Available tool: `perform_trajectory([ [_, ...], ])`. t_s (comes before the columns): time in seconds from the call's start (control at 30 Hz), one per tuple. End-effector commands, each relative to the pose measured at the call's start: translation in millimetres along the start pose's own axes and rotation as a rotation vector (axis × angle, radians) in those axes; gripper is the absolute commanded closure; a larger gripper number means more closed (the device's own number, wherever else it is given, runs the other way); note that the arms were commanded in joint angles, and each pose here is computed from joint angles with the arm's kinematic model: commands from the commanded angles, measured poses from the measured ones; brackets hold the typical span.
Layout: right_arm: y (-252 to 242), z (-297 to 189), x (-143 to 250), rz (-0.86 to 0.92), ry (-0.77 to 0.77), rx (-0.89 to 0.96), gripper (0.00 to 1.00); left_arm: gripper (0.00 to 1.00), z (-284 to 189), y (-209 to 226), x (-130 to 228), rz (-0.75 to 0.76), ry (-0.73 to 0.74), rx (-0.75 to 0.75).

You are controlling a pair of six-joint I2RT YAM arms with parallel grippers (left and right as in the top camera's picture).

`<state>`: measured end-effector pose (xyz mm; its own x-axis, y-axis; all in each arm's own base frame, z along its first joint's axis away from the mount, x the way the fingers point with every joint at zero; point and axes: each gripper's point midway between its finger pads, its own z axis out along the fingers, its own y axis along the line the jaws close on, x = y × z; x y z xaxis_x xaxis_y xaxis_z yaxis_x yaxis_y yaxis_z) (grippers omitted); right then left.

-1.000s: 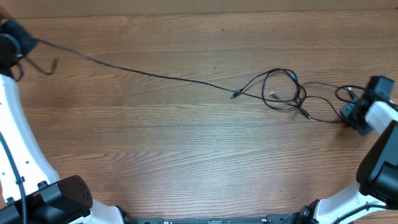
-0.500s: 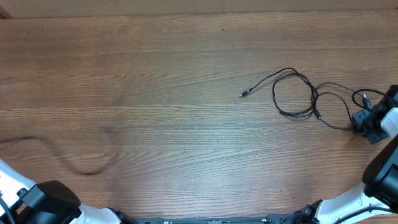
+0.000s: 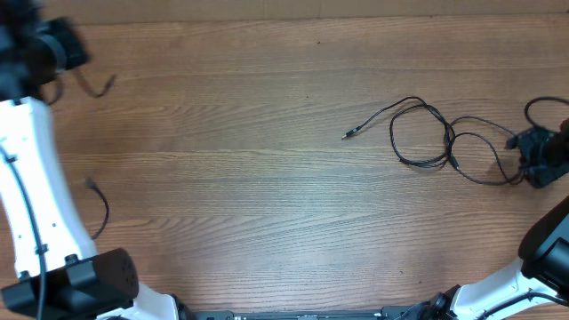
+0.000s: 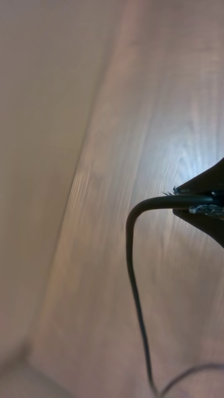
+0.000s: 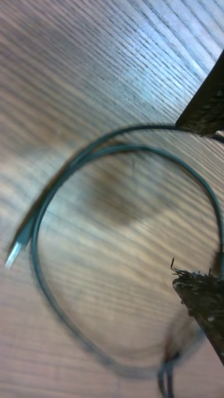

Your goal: Untangle cables

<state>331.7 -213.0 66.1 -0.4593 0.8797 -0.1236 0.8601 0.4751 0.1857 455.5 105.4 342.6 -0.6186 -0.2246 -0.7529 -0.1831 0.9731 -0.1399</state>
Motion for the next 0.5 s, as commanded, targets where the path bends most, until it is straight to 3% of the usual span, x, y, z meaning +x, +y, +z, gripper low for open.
perform_trajectory([
  [0.0,28,-33,-6,-0.046,-0.053,-0.072,0.29,0.96,8,-33,0,0.309,0.001,0.011],
  [0.03,34,-40,-6,-0.06,-0.068,-0.082,0.25,0.96,10,-37,1,0.332,0.007,-0.006],
  [0.07,38,-45,-5,-0.07,-0.079,-0.089,0.09,0.96,13,-38,2,0.344,0.013,-0.021],
  [0.1,42,-51,-4,-0.083,-0.097,-0.091,0.0,0.96,16,-38,4,0.352,0.023,-0.037],
  [0.27,58,-80,2,-0.148,-0.195,-0.072,0.0,0.96,28,-42,47,0.247,0.195,0.005],
  [0.47,78,-108,12,-0.211,-0.272,-0.096,0.0,0.96,18,-54,127,0.036,0.549,0.085],
])
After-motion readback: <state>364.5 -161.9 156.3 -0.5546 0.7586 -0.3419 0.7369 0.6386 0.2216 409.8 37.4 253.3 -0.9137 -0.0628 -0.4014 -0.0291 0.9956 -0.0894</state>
